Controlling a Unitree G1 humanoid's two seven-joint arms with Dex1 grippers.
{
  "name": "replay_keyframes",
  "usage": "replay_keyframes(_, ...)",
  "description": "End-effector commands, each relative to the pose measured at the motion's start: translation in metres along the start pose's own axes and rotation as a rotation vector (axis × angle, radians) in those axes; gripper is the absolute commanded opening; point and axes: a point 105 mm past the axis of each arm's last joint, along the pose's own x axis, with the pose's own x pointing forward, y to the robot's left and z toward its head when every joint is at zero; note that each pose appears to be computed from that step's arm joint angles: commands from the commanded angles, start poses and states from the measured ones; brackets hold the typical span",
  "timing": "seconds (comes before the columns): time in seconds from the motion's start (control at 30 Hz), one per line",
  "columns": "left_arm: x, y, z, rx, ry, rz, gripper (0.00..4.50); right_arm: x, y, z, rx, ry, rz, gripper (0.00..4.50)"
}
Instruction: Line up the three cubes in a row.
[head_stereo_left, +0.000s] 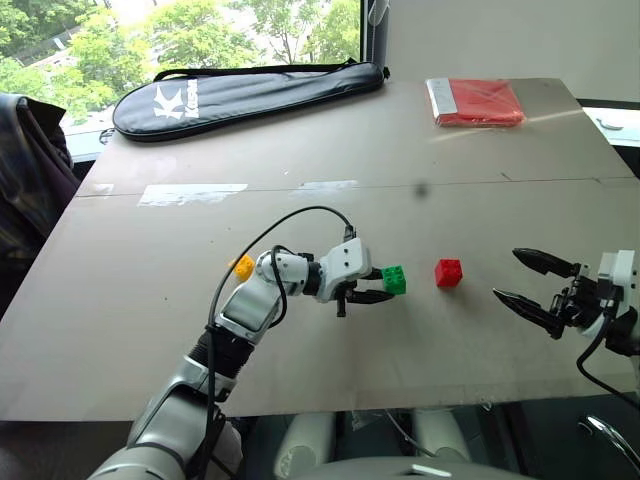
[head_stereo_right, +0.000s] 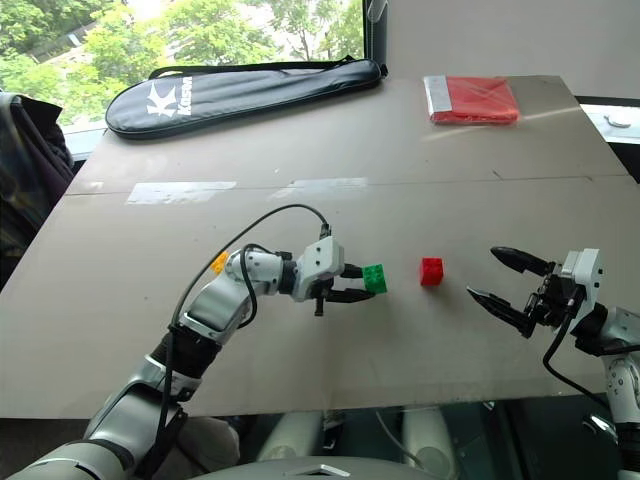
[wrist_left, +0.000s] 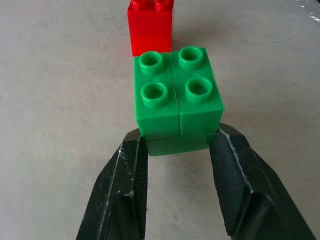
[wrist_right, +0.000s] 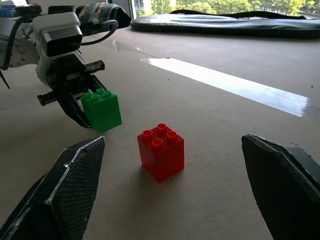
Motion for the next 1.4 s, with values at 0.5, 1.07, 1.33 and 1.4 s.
replay_keyframes(0.5,0.007,0.013,0.004,0.092,0.023,-0.032,1.2,-0.009,0.002,0.007,-0.039,0.002,-0.017,4.5)
replay_keyframes(1.07,0.011,0.024,0.004,0.152,0.028,0.014,4.46,-0.011,0.001,0.003,-0.048,0.006,-0.031,4.5)
replay_keyframes(1.33,0.011,0.035,0.002,0.157,0.03,0.1,4.46,-0.008,0.0,0.004,-0.051,0.005,-0.027,4.5)
replay_keyframes(1.4,0.011,0.037,0.002,0.159,0.035,0.115,4.46,-0.007,0.0,0.005,-0.052,0.004,-0.026,4.5)
